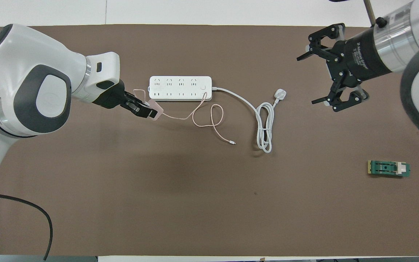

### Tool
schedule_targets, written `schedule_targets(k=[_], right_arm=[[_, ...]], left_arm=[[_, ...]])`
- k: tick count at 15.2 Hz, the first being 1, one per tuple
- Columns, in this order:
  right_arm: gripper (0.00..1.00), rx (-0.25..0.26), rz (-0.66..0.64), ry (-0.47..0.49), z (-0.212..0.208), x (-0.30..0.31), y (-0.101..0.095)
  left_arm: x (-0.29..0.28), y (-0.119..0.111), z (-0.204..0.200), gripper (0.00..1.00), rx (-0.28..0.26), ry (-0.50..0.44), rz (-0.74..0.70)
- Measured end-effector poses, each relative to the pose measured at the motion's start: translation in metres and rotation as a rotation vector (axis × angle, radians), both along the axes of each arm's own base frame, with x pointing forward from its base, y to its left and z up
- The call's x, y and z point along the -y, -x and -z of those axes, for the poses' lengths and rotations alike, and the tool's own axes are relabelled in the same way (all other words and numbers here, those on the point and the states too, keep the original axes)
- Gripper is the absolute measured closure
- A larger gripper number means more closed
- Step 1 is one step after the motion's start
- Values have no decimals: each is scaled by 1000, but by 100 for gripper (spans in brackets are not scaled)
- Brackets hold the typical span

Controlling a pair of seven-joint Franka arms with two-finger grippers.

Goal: Plug charger into power strip
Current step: 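Withdraw the right gripper while the left gripper carries the charger to the strip, then push the charger prongs into the strip's end socket with the left gripper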

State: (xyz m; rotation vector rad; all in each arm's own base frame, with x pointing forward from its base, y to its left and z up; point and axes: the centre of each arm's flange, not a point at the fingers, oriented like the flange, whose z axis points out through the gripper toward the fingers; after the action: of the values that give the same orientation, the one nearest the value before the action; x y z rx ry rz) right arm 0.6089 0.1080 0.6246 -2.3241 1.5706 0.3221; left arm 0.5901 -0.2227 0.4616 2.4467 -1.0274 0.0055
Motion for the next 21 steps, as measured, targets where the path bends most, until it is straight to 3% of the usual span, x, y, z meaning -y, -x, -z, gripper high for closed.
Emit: schedule_targets(k=[3, 6, 10, 14, 18, 21], right_arm=[[0, 50, -167, 97, -13, 34, 13], [0, 102, -373, 155, -23, 69, 24], [0, 184, -719, 249, -27, 102, 28], [0, 229, -997, 291, -22, 110, 27], [0, 219, -1087, 276, -12, 109, 36], [0, 204, -1097, 264, -9, 106, 53]], left_arm=[[10, -2, -2, 68, 147, -54, 193], [22, -2, -3, 68, 225, -82, 274], [38, -6, 0, 68, 397, -258, 535], [45, -14, -7, 68, 578, -448, 851], [62, -23, -8, 68, 754, -516, 1072], [68, -27, -1, 68, 798, -541, 1116]])
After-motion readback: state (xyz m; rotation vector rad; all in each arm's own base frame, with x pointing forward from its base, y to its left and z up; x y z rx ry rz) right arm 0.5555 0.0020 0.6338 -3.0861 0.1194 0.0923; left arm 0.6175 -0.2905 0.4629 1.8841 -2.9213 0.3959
